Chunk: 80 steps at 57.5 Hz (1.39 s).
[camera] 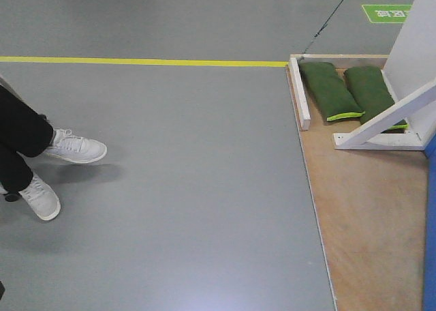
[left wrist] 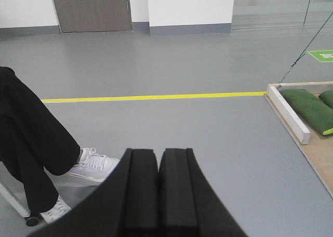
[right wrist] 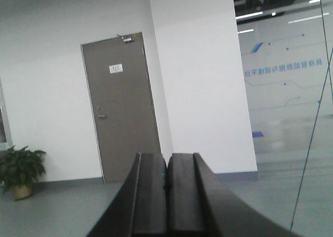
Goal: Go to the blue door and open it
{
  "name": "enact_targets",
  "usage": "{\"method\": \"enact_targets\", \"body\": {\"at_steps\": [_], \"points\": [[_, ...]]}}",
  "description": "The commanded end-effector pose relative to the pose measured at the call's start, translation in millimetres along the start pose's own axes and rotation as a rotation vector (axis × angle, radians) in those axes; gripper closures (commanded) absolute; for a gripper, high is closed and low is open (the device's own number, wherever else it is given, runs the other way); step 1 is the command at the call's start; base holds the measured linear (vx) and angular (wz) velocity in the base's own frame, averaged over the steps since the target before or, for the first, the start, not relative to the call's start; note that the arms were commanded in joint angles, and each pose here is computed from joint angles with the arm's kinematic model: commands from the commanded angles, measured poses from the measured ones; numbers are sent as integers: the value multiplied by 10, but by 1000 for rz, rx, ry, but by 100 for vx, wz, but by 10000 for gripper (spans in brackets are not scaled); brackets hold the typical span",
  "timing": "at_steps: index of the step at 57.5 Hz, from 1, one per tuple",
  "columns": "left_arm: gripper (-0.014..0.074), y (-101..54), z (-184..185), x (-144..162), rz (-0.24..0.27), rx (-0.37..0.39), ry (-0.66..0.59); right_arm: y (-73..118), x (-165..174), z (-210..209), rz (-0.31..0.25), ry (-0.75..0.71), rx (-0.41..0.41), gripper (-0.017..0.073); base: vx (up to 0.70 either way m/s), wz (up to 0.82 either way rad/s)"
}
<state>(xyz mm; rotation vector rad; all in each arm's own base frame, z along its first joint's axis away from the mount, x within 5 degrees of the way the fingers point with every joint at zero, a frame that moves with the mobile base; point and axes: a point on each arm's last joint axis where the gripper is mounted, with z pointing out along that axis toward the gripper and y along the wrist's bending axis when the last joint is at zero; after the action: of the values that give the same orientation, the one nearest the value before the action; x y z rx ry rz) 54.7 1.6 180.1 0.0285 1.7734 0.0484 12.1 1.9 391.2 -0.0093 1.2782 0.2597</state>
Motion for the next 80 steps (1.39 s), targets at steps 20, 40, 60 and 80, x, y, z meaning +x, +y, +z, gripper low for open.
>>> {"method": "enact_targets", "body": {"at_steps": [20, 40, 60, 80], "points": [[521, -1, -39, -167, -8, 7, -123, 98, -840, 531, -16, -160, 36, 547, 0, 0], [521, -1, -39, -167, -8, 7, -123, -82, -797, 678, -113, -149, 307, 547, 0, 0], [521, -1, -39, -167, -8, 7, -123, -142, -1112, 503, -395, -489, 647, 547, 0, 0], [521, -1, -39, -167, -8, 7, -123, -460, -1324, 661, -544, -580, 809, 547, 0, 0]]}}
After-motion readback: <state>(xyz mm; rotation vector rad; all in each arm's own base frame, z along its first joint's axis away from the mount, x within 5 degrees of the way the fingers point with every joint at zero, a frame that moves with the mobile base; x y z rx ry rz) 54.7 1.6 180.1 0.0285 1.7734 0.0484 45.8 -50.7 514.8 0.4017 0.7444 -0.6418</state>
